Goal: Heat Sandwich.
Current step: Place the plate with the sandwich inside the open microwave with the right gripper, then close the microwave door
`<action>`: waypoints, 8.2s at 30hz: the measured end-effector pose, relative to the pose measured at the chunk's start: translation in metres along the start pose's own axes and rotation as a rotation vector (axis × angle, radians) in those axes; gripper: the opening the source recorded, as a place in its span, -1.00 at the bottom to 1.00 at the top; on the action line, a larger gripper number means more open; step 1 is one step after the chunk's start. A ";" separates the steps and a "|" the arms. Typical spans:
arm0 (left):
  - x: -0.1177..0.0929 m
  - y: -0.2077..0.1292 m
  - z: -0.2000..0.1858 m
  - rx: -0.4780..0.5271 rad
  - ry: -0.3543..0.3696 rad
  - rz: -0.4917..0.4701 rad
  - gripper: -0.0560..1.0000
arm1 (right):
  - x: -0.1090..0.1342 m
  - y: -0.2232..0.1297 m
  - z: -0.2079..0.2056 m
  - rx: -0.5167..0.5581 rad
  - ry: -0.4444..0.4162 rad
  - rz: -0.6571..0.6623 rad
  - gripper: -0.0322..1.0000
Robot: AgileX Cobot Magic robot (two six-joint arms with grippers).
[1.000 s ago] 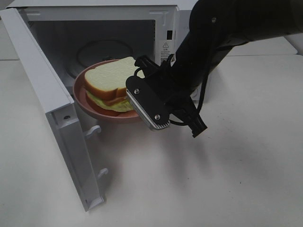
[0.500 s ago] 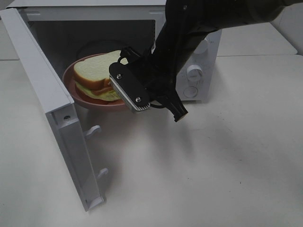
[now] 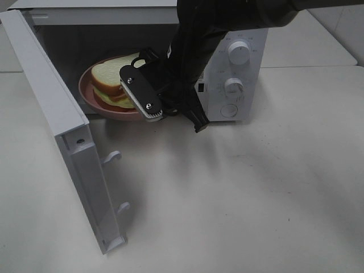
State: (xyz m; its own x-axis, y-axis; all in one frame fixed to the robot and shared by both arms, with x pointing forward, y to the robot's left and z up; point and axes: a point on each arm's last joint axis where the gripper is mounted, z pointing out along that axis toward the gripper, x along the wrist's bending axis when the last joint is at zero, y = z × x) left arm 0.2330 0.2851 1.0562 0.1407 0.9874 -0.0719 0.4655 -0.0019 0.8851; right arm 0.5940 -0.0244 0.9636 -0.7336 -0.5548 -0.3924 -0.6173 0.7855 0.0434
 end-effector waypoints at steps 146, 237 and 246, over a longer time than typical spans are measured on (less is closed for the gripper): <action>0.000 0.000 0.000 0.000 0.001 0.000 0.94 | 0.159 0.000 -0.097 -0.080 -0.333 0.891 0.53; 0.000 0.000 0.000 0.001 0.002 0.001 0.94 | 0.388 0.007 -0.258 -0.110 -0.975 1.984 0.53; 0.000 0.000 0.000 0.001 0.002 0.001 0.94 | 0.388 0.007 -0.258 -0.111 -0.975 1.986 0.53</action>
State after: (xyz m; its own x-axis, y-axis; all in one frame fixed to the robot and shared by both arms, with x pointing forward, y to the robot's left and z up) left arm 0.2332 0.2853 1.0562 0.1396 0.9877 -0.0705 0.4664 -0.0028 0.8846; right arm 0.2318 -0.3044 1.0488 0.0532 0.9985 0.0098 0.4885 -0.0346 0.8719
